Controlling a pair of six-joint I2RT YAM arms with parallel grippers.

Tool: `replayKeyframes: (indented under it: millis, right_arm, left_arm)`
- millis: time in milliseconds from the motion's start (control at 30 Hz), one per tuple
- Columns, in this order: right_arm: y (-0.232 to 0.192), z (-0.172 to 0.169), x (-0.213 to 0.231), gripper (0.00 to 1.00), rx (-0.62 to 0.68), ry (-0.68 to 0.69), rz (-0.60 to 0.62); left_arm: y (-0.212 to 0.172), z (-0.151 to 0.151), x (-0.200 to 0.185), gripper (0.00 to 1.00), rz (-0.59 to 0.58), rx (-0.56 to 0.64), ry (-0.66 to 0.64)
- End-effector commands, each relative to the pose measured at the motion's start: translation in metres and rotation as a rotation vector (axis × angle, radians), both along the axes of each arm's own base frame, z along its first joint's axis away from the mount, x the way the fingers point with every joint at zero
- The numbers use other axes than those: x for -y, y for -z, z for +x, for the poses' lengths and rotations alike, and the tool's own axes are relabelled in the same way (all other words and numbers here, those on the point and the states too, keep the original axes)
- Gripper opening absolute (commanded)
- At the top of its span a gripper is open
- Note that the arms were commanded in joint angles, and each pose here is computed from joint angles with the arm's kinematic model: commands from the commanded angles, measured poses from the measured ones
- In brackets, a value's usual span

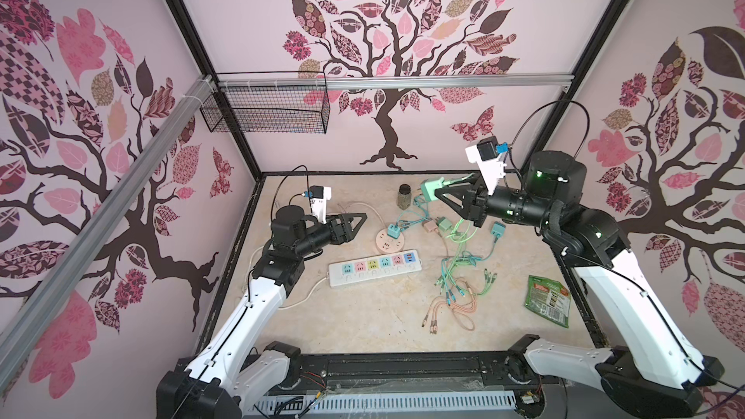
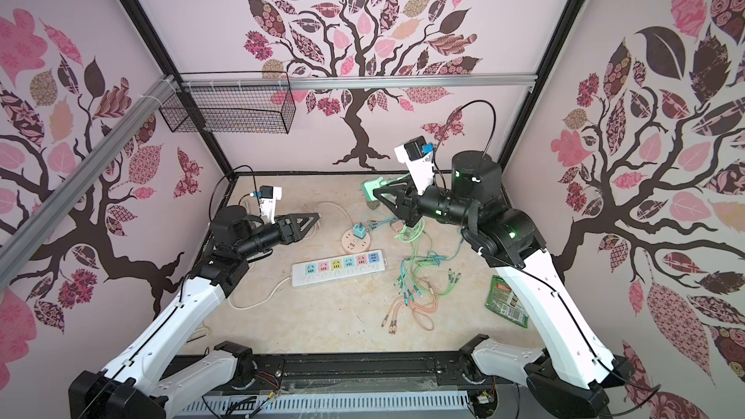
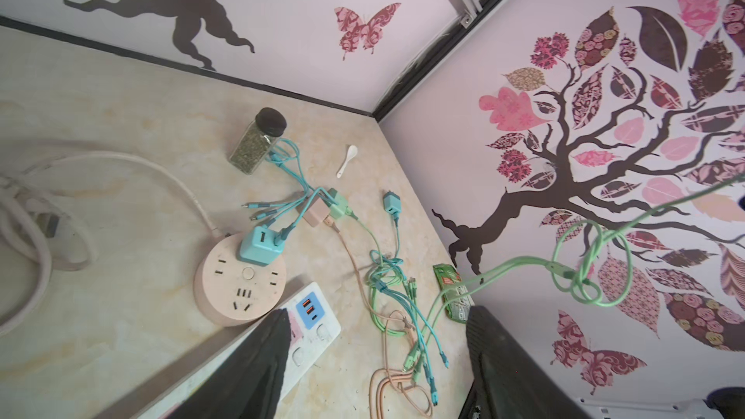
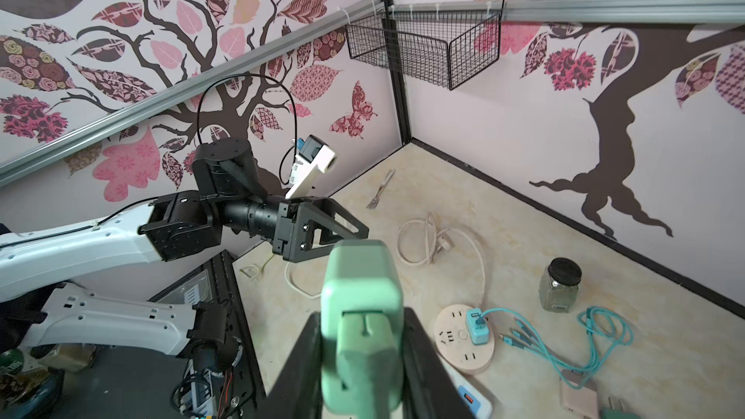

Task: Insert the plug
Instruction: 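Open the left gripper and pull it back while the right gripper keeps the plug, then carry the mint green plug with the right gripper back over the table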

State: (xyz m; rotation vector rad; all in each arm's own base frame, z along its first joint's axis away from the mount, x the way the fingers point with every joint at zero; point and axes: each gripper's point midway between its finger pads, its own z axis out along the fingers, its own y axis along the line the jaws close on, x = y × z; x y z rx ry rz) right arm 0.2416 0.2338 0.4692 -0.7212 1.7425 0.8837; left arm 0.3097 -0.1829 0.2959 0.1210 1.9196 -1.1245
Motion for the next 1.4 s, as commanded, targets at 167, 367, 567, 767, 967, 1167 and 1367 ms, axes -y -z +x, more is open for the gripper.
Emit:
replayKeyframes:
  millis: [167,367,567,767,967,1167,1367]
  right_arm:
    - [0.099,0.037,0.037,0.14,-0.244,0.275,-0.311]
    - [0.112,0.064,0.065,0.16,-0.199,0.468,-0.423]
    - [0.086,0.084,0.084,0.16,-0.095,0.599,-0.452]
    - [0.044,0.086,0.09,0.17,-0.012,0.635,-0.435]
    - [0.027,0.083,0.102,0.17,0.038,0.673,-0.453]
    - [0.02,0.07,0.061,0.18,0.069,0.442,-0.349]
    - [0.039,0.079,0.021,0.19,0.121,0.265,-0.312]
  left_arm:
    - [0.0,0.01,-0.006,0.72,0.046,-0.004,-0.042]
    - [0.006,0.006,-0.001,0.72,0.043,-0.02,-0.004]
    - [0.009,0.005,0.0,0.72,0.045,-0.029,0.007]
    - [0.014,0.008,0.001,0.72,0.052,-0.044,0.012]
    - [0.017,0.008,0.002,0.72,0.06,-0.046,0.02]
    - [0.024,0.01,-0.002,0.72,0.085,-0.062,-0.002]
    - [0.046,0.02,-0.015,0.71,0.162,-0.154,-0.092]
